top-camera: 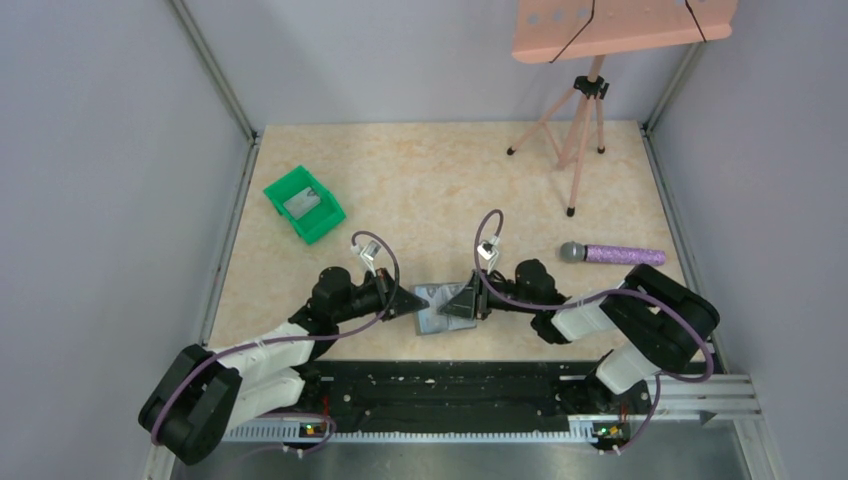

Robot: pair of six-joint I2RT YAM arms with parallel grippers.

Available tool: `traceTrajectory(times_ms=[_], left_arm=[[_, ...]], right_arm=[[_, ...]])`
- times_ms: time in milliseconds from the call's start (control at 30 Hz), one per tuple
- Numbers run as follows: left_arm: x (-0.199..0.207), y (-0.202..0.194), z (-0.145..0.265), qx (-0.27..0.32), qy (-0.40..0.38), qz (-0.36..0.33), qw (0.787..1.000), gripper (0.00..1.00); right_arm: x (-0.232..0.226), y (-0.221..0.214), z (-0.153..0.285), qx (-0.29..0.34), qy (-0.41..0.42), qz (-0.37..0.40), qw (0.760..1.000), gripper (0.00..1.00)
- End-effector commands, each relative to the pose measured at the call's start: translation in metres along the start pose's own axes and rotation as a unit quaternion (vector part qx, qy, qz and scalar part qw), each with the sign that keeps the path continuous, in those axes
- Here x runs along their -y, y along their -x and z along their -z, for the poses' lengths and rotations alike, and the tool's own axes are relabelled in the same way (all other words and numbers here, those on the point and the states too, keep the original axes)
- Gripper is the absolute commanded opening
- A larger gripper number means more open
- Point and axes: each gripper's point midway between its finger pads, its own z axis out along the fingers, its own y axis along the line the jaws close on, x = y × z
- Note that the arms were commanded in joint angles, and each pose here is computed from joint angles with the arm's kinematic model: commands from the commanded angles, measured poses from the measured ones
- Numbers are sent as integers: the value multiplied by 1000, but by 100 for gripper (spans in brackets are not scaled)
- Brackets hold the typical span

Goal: Take the credit cards out of the card holder
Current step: Remove the credit card from the card holder.

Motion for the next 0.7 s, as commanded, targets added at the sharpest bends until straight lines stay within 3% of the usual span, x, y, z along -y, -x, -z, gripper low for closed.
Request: traceTrajectory(times_ms=[0, 167, 667], left_arm=[[28, 6, 2, 11, -59, -31, 998, 0], [21, 6, -1, 4, -43, -25, 999, 0], [8, 9, -7, -3, -8, -20, 1000, 0]], right_arm=[[-8, 5, 3, 14, 26, 11, 999, 26], [-14, 7, 8, 22, 41, 9, 999, 0], [2, 10, 28, 41, 2, -2, 999, 0]])
